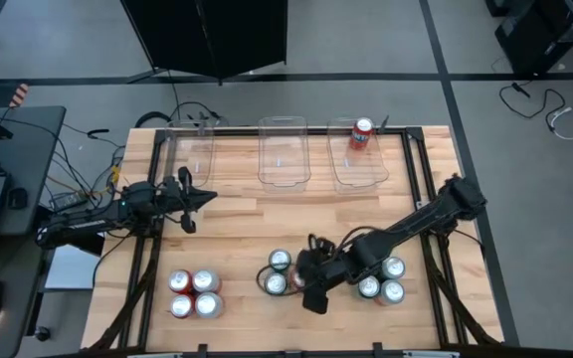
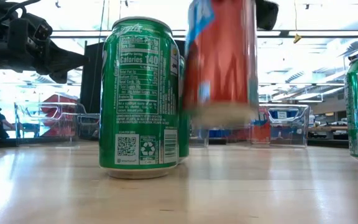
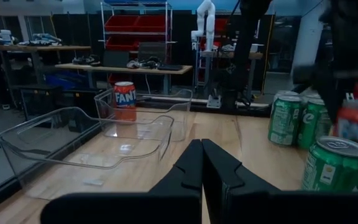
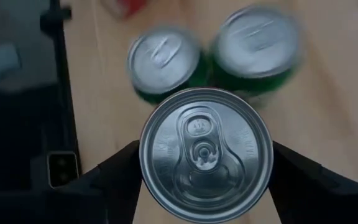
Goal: Sort soda cans
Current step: Put the bottom right orange soda can into the right transparent bin, then put the top right green soda can into the middle transparent bin
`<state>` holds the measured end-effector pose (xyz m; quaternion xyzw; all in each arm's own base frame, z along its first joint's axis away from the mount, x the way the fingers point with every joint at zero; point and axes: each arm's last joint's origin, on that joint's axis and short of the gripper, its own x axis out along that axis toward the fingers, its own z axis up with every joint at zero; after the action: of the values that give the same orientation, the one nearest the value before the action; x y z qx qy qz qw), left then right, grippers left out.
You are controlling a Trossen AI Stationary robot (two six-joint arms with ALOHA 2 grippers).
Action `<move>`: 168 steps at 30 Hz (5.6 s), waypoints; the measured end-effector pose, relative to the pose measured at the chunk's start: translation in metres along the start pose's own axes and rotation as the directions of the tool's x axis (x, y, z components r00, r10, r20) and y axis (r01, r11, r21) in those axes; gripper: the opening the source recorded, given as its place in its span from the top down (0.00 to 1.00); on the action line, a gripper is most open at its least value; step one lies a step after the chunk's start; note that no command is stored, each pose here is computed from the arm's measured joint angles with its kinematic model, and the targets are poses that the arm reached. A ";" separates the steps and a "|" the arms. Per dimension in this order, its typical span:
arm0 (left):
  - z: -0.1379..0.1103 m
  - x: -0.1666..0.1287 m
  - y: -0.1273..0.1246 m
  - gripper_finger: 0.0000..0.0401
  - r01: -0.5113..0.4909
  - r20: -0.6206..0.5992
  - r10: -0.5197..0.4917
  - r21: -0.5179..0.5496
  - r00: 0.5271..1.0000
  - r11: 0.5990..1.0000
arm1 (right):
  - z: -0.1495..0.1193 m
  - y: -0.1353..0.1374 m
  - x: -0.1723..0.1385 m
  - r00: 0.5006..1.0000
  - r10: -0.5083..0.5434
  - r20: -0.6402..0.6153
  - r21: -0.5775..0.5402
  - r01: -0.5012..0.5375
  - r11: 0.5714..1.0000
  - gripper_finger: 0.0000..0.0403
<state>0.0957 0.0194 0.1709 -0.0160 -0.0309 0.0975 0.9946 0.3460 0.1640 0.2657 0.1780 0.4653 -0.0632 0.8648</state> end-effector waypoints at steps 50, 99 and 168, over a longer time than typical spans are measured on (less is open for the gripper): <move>0.000 0.000 0.000 0.99 0.000 -0.003 0.000 -0.026 1.000 1.000 | -0.036 -0.351 -0.075 0.675 -0.735 -0.057 0.742 0.522 0.422 0.31; 0.000 0.000 0.000 0.99 0.001 -0.003 -0.001 -0.024 1.000 1.000 | 0.040 -0.242 -0.126 0.950 -0.207 0.233 0.307 0.130 0.943 0.15; -0.005 0.000 0.000 0.99 0.005 -0.049 -0.007 -0.028 0.999 1.000 | -0.090 -0.067 -0.030 0.815 -0.238 -0.529 0.061 0.316 0.947 0.14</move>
<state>0.0960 0.0191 0.1663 -0.0320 -0.0080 0.0937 0.9951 0.2405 0.1329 0.2288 0.1810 0.6942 -0.1726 0.6749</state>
